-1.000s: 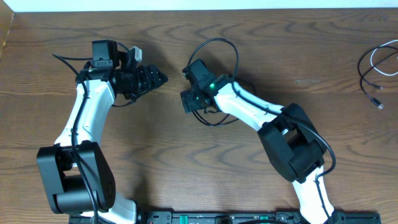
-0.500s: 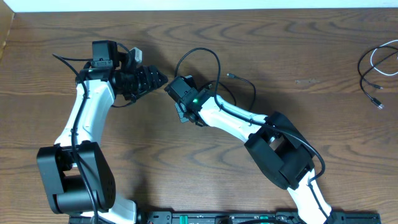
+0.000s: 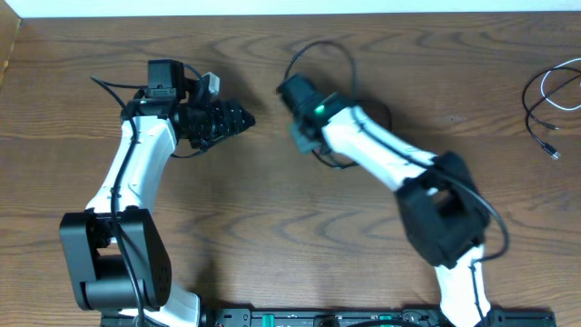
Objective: Untangle cables
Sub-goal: 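Carry the black cable to the right edge pile with the right gripper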
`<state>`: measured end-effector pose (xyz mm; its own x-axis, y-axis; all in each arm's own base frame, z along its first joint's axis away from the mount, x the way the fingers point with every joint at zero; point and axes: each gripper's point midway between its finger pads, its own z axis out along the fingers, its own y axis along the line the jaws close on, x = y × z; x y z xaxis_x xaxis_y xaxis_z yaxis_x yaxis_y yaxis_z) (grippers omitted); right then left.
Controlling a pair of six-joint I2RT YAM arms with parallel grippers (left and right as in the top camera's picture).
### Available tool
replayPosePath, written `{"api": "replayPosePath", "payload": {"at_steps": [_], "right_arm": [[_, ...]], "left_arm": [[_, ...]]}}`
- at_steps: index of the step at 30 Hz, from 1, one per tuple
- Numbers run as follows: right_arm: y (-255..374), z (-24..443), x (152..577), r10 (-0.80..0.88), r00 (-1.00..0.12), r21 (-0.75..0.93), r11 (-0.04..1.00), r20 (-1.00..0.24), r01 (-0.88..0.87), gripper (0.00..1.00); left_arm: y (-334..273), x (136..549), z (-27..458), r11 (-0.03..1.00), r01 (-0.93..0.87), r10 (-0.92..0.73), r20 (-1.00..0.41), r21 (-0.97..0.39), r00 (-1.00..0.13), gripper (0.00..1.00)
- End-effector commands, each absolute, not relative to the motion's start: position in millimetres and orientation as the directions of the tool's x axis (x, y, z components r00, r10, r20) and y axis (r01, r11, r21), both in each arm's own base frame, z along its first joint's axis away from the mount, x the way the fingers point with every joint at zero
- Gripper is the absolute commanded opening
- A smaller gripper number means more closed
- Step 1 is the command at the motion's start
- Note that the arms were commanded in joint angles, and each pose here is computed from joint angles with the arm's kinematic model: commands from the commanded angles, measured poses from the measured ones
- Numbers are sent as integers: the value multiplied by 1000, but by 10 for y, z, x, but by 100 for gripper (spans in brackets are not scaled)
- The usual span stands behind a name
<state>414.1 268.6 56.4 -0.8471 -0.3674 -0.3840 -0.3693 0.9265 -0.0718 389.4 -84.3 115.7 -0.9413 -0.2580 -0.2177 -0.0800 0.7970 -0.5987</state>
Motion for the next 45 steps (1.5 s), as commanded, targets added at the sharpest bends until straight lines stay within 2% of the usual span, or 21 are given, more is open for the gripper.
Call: {"api": "replayPosePath", "payload": {"at_steps": [1,3,5,10,14,17,19,25,30,34,37,40,41,42,45], "right_arm": [[2462,1409,4395,-336,-780,24,912,-529,-409,1],[2250,1744,4479,-269,-768,98,914,-581,-395,1],[1952,2056,4563,-194,-754,144,923,-628,-357,1],[1100,2749,4715,-4,-673,187,960,-739,-210,1],[386,3350,4738,133,-536,220,970,-834,-101,1],[-205,3820,4626,233,-400,255,967,-886,0,1],[-729,4169,4479,324,-268,306,946,-907,109,1],[-1768,4614,4069,418,-21,392,867,-908,307,1],[-2559,4609,3659,442,84,426,772,-893,471,1],[-2769,4457,3581,476,77,445,735,-876,511,1],[-2517,4381,3780,510,5,468,785,-860,406,3],[-1999,4360,4054,484,-100,451,859,-869,242,8],[-1673,4356,4188,457,-147,435,886,-877,160,10],[-1517,4352,4243,443,-168,427,896,-880,124,11],[-757,4261,4427,326,-270,347,937,-906,-34,20]], "left_arm": [[-914,3848,1216,800,-71,-249,-222,-595,-943,75],[-964,3836,1216,801,-61,-237,-222,-595,-946,77],[-973,3833,1216,801,-59,-234,-222,-596,-946,84],[-973,3833,1216,801,-59,-234,-222,-596,-946,84],[-973,3832,1215,801,-59,-234,-221,-596,-947,84],[-973,3833,1215,801,-59,-235,-222,-595,-946,84],[-973,3833,1215,801,-59,-235,-222,-595,-946,84],[-973,3833,1215,801,-59,-235,-222,-595,-946,84],[-973,3833,1215,801,-59,-235,-222,-595,-946,84],[-973,3834,1216,801,-59,-235,-222,-596,-946,84],[-973,3833,1216,801,-59,-235,-222,-596,-946,84],[-973,3832,1215,801,-59,-235,-221,-596,-947,85],[-973,3833,1215,801,-59,-235,-222,-595,-946,88],[-973,3834,1216,801,-59,-235,-222,-595,-946,98],[-973,3833,1215,801,-59,-235,-222,-595,-946,98]]}}
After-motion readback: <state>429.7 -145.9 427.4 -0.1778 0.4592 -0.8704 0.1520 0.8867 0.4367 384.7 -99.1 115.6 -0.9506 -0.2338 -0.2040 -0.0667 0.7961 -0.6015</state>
